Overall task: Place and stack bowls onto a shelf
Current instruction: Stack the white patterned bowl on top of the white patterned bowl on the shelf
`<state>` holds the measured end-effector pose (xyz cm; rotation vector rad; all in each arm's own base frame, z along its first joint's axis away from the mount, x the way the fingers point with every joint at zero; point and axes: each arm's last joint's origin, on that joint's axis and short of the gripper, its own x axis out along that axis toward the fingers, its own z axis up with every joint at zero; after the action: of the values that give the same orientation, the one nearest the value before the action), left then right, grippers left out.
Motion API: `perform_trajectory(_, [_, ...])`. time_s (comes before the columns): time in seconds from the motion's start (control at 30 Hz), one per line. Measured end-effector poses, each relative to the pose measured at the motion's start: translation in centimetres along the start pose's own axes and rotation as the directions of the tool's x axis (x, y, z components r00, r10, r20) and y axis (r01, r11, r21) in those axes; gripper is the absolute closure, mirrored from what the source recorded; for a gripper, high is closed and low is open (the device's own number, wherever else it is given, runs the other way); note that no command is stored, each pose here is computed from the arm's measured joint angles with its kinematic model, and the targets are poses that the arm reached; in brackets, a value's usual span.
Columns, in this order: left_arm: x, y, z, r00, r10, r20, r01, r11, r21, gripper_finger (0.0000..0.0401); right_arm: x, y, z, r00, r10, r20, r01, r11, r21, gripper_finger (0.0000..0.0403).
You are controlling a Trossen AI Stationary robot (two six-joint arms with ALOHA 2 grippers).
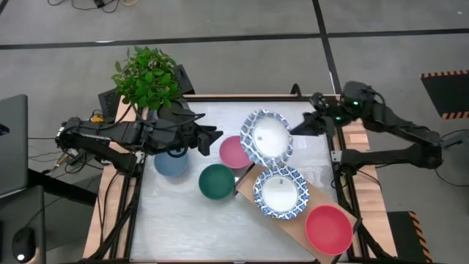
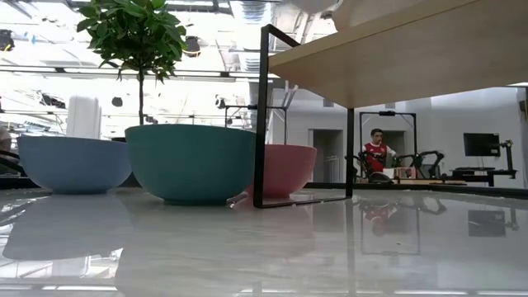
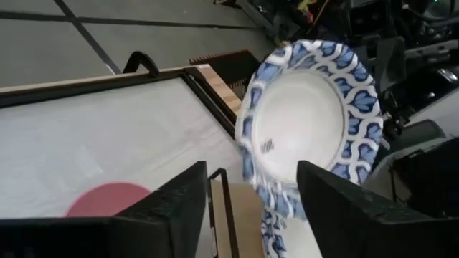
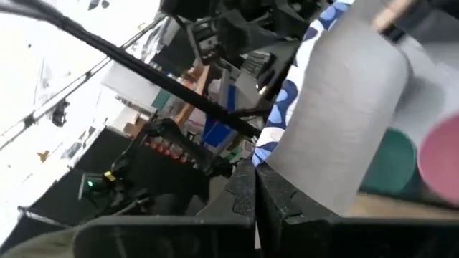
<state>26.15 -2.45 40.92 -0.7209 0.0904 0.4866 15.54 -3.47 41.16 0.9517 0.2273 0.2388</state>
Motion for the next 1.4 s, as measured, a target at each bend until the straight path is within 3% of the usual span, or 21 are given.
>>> perform_trajectory(0.27, [0.0,0.0,0.0,1.000,0.010,0.010,-0.010,1.000,-0.001,0.0183,-4.6,2.6,-2.9,0.997,0.010,0.071,-0.017,0.995,0.098,0.0386])
perform_trajectory(0.43, [0.1,0.3,0.3,0.996,0.059,0.062,-0.058,0.998,-0.004,0.0182,-5.5,2.3,-4.4,0.998,0.038,0.042,-0.043,0.992,0.119,0.0386])
perform_trajectory(0.63, [0.5,0.9,1.0,0.992,0.093,0.089,-0.092,0.996,-0.016,0.0182,-4.7,1.9,-5.8,0.992,0.112,-0.061,-0.107,0.991,0.084,0.0386])
perform_trajectory(1.0, [1.0,1.7,1.7,0.986,0.125,0.113,-0.122,0.992,-0.030,0.0182,-1.8,2.6,-7.6,0.925,0.278,-0.260,-0.280,0.960,0.032,0.0386])
perform_trajectory(1.4, [1.0,1.8,1.7,0.985,0.131,0.109,-0.130,0.991,-0.017,0.0182,-0.2,2.6,-8.5,0.898,0.298,-0.323,-0.317,0.949,-0.005,0.0386])
